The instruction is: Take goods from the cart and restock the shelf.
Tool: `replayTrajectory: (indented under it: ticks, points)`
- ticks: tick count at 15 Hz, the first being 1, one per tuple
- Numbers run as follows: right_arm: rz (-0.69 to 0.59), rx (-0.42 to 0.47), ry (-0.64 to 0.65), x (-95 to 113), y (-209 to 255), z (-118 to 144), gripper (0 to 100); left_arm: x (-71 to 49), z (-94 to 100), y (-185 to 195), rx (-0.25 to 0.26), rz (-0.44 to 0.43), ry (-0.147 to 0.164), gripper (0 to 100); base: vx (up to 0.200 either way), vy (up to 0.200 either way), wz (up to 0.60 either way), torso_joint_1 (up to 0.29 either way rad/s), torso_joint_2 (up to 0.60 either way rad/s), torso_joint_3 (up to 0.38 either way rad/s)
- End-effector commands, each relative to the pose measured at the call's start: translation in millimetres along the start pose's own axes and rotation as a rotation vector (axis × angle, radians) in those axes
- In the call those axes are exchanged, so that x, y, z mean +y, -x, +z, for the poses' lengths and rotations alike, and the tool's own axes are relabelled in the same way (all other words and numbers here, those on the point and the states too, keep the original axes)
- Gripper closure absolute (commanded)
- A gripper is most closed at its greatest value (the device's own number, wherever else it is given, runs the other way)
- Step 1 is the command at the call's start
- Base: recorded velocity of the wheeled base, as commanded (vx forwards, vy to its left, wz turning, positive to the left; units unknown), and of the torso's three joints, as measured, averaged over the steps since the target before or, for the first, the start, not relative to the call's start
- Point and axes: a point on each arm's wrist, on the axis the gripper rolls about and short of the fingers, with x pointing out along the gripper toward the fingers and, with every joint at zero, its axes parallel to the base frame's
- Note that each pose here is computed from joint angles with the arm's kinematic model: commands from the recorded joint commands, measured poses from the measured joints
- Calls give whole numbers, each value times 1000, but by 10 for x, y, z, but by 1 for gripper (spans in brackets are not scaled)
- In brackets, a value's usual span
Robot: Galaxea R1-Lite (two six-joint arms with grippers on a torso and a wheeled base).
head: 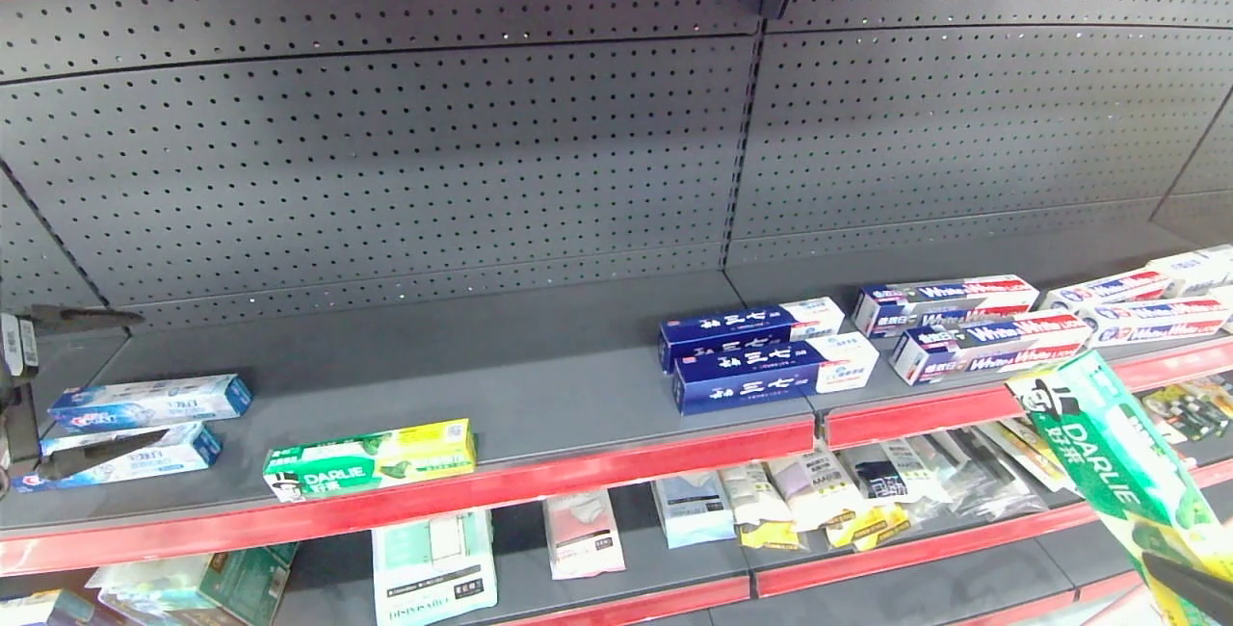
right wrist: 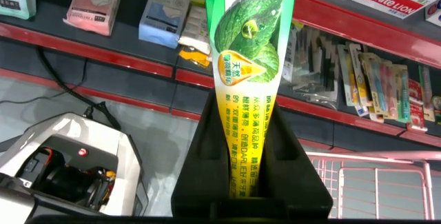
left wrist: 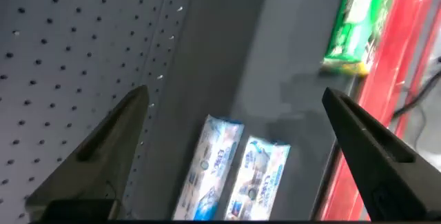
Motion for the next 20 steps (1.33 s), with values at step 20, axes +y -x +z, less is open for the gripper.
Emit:
replayTrajectory:
  ticks: [20]
  points:
    - [25,-19,-59,-12,2,49,100,-899,872,-32,95,690,860,0,0,0,0,0,0,0]
